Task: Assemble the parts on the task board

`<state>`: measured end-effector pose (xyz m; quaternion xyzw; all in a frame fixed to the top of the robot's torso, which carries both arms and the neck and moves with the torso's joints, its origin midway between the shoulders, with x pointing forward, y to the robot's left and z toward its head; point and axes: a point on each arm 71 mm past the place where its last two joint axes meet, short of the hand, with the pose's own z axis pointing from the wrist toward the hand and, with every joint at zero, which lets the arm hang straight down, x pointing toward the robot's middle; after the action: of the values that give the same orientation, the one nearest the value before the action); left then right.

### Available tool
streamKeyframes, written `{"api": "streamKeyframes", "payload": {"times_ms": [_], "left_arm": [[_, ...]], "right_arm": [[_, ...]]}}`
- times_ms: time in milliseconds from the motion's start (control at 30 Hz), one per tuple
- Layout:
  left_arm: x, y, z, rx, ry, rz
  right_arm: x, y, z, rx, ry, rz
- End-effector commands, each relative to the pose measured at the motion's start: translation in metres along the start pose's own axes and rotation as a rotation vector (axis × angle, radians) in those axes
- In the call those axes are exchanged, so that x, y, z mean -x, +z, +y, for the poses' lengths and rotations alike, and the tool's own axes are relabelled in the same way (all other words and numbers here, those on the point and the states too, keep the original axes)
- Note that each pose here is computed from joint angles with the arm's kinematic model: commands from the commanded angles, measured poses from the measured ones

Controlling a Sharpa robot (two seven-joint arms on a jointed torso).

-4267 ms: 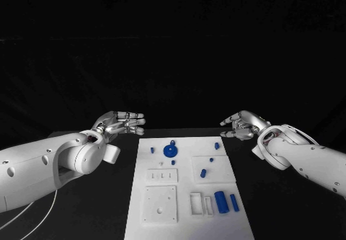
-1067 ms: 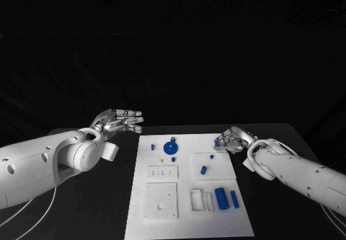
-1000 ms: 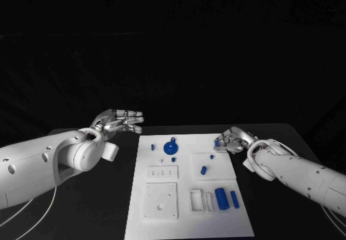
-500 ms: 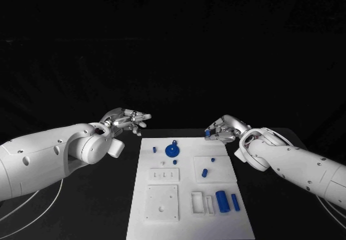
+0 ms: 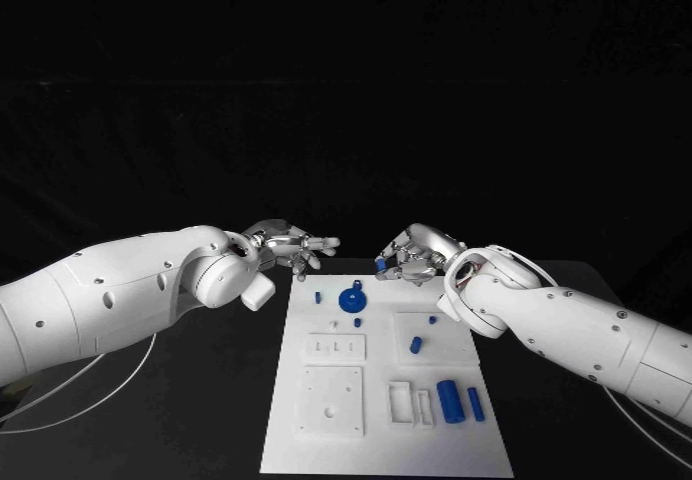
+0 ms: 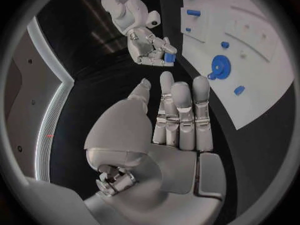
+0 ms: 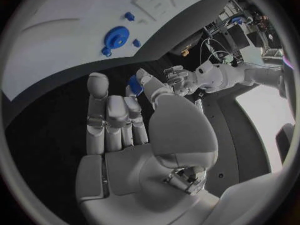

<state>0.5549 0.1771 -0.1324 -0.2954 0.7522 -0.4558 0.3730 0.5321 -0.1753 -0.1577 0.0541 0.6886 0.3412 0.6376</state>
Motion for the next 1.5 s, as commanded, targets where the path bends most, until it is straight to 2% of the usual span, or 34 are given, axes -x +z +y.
{"api": "streamKeyframes", "payload": {"times_ms": [33,233,600,1200,1500], "left_arm": [[-0.0081,0.0031,0.0037,0.114,0.108,0.062],[-0.0182,0.0099,0.0021,0.172,0.147,0.059],[-0.0290,0.0162,-0.0016,0.210,0.179,0.042],[-0.0372,0.0200,-0.0045,0.228,0.207,0.044],[-0.0381,0.0212,-0.0052,0.231,0.213,0.038]], "right_arm": [[-0.007,0.003,0.006,-0.053,-0.055,0.040],[-0.017,0.009,0.022,-0.059,-0.062,0.065],[-0.026,0.014,0.039,-0.051,-0.081,0.074],[-0.033,0.016,0.053,-0.034,-0.102,0.080],[-0.035,0.016,0.056,-0.027,-0.113,0.090]]}}
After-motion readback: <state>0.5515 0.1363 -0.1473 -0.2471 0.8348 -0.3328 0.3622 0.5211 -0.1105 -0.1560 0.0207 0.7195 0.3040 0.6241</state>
